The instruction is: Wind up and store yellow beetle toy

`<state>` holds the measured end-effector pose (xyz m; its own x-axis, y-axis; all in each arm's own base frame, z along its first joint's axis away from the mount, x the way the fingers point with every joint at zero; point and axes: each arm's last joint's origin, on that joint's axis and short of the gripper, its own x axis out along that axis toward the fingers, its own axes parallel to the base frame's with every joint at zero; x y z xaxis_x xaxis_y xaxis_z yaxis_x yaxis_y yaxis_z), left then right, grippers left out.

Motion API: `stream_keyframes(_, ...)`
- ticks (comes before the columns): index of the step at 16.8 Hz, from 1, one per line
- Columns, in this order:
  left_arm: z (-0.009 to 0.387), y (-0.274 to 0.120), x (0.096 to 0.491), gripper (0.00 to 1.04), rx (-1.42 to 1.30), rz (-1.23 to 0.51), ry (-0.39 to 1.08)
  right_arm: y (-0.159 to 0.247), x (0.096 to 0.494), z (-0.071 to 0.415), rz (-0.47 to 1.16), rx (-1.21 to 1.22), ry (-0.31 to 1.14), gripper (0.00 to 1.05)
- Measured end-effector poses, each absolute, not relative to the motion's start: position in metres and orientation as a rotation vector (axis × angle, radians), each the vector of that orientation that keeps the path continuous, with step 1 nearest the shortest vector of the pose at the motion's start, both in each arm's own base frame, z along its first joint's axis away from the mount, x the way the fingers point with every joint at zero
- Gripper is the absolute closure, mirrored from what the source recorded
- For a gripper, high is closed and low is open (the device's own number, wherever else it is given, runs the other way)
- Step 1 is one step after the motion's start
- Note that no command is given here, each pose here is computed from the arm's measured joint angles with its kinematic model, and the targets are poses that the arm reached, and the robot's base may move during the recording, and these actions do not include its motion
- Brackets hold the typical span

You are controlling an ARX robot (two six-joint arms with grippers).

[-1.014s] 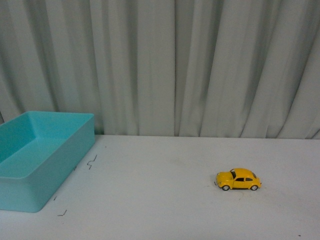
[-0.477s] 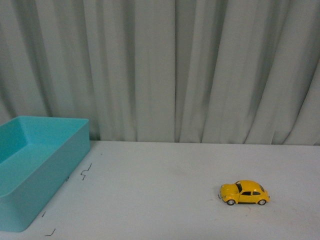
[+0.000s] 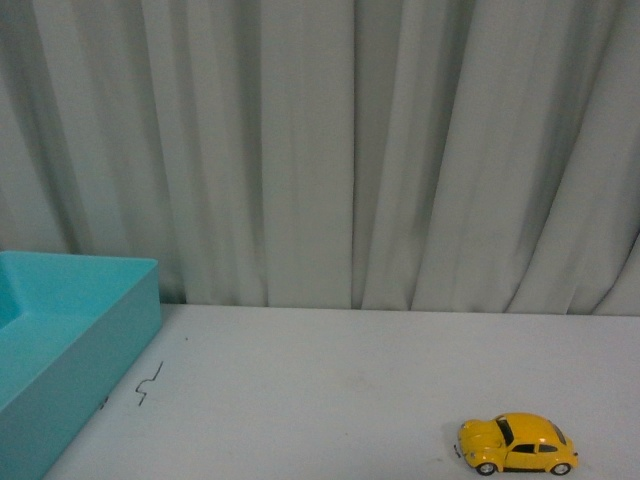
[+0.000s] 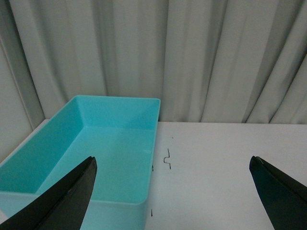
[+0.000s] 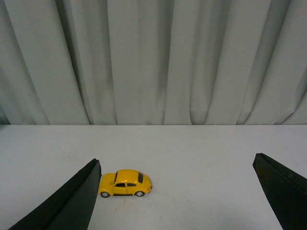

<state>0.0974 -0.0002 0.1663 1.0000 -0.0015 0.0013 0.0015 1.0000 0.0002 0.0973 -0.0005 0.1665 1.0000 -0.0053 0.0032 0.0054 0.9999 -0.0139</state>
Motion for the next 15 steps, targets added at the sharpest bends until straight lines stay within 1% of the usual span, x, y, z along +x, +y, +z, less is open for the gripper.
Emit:
stream_keyframes(13, 0.1663, -0.0002, 0.0974, 0.07, 0.000, -0.002, -0.001, -0.0005, 0.0973, 0.1663, -0.005, -0.014, -0.002, 0.07)
stream_keyframes(14, 0.1663, -0.0002, 0.0974, 0.07, 0.000, -0.002, -0.001, 0.0002, 0.0971, 0.1648, 0.015, 0.018, 0.031, 0.07)
stream_keyframes(15, 0.1663, -0.0002, 0.0974, 0.07, 0.000, -0.002, -0.001, 0.0036, 0.1020, 0.1650, 0.049, 0.103, 0.045, 0.07)
